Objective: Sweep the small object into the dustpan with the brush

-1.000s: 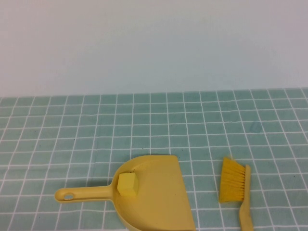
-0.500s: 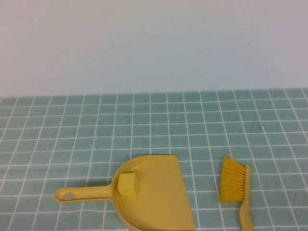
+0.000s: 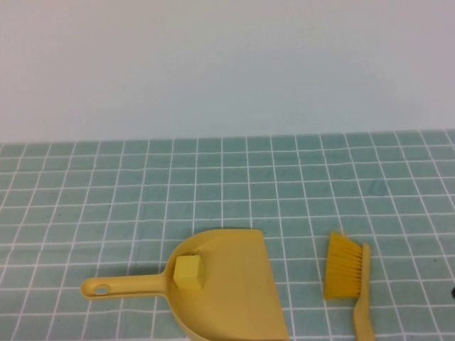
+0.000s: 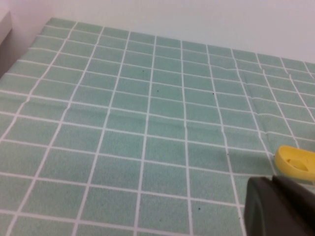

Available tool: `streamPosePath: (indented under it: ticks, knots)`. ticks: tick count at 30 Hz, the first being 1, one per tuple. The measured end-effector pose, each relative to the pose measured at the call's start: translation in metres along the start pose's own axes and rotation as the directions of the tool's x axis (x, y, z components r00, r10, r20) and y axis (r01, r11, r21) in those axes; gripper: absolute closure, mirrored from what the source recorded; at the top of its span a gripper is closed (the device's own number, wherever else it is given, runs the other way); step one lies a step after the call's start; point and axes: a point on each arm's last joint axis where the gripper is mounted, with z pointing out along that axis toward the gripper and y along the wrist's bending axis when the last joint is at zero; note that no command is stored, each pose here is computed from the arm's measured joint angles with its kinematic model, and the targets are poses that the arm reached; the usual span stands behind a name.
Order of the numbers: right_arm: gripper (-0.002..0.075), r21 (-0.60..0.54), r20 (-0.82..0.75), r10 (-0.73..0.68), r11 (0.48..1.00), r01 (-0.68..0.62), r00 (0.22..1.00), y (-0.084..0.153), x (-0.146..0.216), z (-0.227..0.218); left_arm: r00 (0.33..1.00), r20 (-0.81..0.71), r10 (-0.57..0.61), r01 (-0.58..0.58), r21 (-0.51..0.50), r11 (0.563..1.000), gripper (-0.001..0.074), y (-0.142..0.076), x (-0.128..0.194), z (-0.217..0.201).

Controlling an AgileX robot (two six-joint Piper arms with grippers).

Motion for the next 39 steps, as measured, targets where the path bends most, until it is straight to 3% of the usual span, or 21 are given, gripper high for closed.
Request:
streamPosePath:
  ticks: [5,11,15,19,22,28,31,39]
  knots:
    - [0.0727,0.103,0.102,-0.024,0.995,0.013,0.994,-0.009,-0.008,-0.01,1.0,0.0,0.0,0.0,0.0,1.0,0.0736,0.0,0.0,0.0]
    - [0.0727,0.382,0.094,0.001,0.924,-0.037,0.996,-0.03,-0.004,-0.034,1.0,0.0,0.0,0.0,0.0,1.0,0.0736,0.0,0.0,0.0]
    - [0.0727,0.514,0.122,0.144,0.837,-0.186,0.982,-0.037,0.001,-0.046,1.0,-0.002,0.0,0.0,0.0,1.0,0.0736,0.0,0.0,0.0]
    - [0.0727,0.608,0.134,0.371,0.702,-0.372,0.919,-0.038,0.014,-0.057,1.0,-0.001,0.0,0.0,0.0,1.0,0.0736,0.0,0.0,0.0]
    - [0.0727,0.668,0.087,0.476,0.624,-0.406,0.875,-0.031,0.029,-0.065,1.0,-0.001,0.0,0.0,0.0,1.0,0.0736,0.0,0.0,0.0]
    - [0.0727,0.73,-0.015,0.622,0.542,-0.417,0.783,-0.007,0.072,-0.066,1.0,0.002,0.0,0.0,0.001,1.0,0.0736,0.0,0.0,0.0]
    - [0.0727,0.728,-0.028,0.648,0.535,-0.429,0.761,0.002,0.093,-0.057,1.0,0.0,0.0,0.0,0.0,1.0,0.0736,0.0,0.0,0.0]
    - [0.0727,0.723,-0.009,0.67,0.517,-0.458,0.742,0.005,0.097,-0.055,1.0,0.0,0.0,0.0,0.0,1.0,0.0736,0.0,0.0,0.0]
